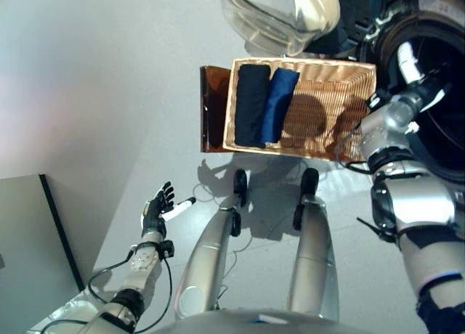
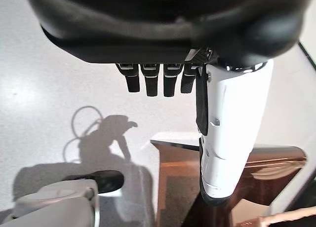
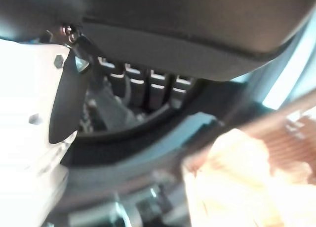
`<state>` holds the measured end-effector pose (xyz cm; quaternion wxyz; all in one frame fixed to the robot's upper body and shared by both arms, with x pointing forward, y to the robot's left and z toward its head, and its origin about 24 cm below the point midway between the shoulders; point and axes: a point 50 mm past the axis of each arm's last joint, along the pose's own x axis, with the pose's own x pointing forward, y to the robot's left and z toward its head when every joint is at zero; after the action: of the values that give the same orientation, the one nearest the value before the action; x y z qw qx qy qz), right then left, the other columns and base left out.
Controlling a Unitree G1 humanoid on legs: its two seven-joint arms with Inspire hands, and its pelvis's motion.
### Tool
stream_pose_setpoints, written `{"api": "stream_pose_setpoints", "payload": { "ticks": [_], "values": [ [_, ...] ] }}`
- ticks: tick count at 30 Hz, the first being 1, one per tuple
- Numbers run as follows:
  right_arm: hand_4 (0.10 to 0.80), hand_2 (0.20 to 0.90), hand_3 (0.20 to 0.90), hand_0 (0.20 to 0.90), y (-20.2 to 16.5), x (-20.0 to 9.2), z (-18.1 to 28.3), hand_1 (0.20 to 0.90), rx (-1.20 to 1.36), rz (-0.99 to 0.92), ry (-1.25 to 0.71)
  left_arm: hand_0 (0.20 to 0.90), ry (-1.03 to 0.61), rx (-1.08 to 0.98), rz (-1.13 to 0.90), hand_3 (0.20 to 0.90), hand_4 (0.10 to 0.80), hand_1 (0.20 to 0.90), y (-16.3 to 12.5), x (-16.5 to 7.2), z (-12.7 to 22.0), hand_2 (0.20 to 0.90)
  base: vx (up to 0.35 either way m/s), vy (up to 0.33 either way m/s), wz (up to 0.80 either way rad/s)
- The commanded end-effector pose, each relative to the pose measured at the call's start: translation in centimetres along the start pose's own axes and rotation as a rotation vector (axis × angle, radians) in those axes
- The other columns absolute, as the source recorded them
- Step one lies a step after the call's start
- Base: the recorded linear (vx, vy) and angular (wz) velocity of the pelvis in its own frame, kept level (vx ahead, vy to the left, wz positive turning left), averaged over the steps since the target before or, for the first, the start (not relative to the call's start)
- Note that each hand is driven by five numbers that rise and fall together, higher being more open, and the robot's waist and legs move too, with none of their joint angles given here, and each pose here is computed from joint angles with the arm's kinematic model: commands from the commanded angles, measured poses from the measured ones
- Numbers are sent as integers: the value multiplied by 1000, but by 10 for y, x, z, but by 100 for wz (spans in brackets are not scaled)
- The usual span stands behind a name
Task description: Pick up the clothes and place them into the washing machine
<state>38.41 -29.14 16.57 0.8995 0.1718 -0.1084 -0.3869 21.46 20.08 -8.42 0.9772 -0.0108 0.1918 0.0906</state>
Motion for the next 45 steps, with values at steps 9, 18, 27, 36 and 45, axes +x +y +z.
{"api": "stream_pose_setpoints", "payload": {
  "ticks": [9,18,27,36,45],
  "values": [
    [800,900,900,900,-23,-68,-99,900,-62,181,166,900,106,66,176,900,800,900,42,-11,-24,900,72,11,1],
    [800,900,900,900,-53,-107,-149,900,-224,233,343,900,190,89,195,900,800,900,43,-20,-42,900,67,35,0],
    [800,900,900,900,-56,-86,-141,900,-322,138,352,900,165,60,224,900,800,900,43,-14,-35,900,22,41,12],
    [800,900,900,900,-56,-69,-127,900,-309,45,322,900,124,80,204,900,800,900,39,-9,-26,900,31,49,11],
    [800,900,900,900,-31,-35,-81,900,-245,-19,210,900,55,96,151,900,800,900,31,-3,-13,900,1,52,8]
  ]
}}
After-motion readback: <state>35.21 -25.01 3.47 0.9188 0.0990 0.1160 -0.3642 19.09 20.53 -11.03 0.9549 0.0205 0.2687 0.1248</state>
